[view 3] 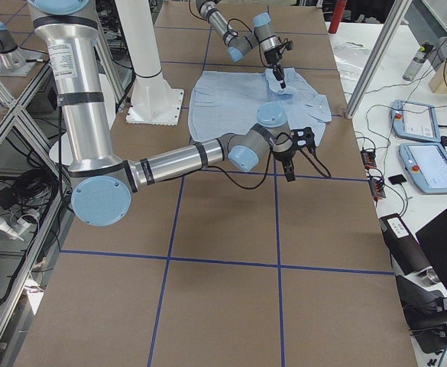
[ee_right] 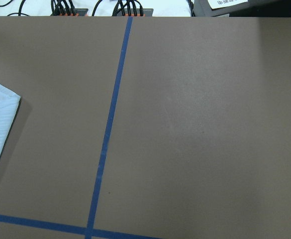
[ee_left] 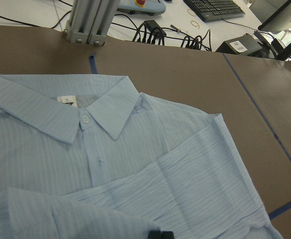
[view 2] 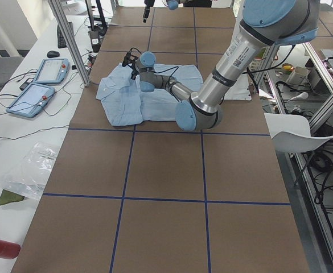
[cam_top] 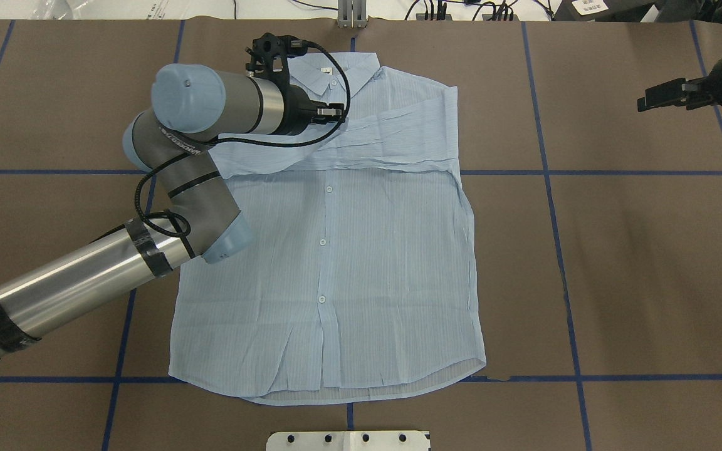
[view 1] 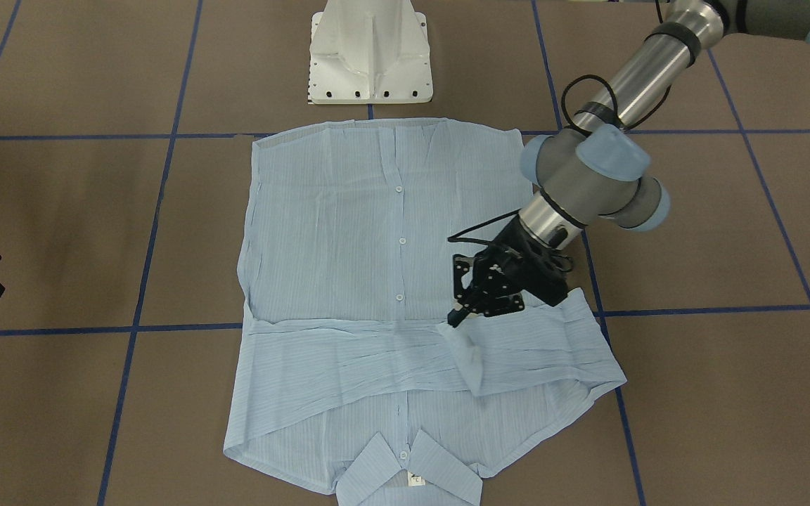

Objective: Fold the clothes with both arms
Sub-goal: 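Carry the sleeve with the left gripper across the shirt body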

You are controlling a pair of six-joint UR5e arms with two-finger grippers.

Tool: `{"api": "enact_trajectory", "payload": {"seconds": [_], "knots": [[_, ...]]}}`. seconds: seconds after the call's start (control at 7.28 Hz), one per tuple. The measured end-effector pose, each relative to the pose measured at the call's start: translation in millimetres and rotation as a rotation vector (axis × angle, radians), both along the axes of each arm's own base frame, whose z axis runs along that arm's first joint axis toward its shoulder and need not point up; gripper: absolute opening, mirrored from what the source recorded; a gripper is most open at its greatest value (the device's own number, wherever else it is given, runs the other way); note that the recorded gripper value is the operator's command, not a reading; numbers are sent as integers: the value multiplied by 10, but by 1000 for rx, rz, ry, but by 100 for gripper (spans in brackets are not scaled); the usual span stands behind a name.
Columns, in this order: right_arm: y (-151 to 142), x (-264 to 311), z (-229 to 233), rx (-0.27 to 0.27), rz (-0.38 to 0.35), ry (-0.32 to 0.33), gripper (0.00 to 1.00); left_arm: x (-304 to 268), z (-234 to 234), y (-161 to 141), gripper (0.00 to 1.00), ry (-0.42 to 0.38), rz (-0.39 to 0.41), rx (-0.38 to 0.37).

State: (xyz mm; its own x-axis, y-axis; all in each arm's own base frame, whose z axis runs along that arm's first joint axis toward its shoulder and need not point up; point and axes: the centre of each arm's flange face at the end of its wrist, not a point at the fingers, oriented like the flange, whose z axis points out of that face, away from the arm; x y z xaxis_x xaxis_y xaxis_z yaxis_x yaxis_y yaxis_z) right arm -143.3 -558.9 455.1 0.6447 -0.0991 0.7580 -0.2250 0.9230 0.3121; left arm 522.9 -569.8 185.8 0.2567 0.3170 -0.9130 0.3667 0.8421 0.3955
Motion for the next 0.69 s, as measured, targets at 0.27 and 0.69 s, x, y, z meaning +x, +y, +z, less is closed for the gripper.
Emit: {"api": "enact_trajectory", "payload": {"seconds": [0.27,0.69], "knots": [[0,0,-6,-4,4,-3,100,299,-335,165,0,4,-3,-2],[-1,-7,3,-6,4,-3,100,907,-450,662,37,-22,7,6]]}}
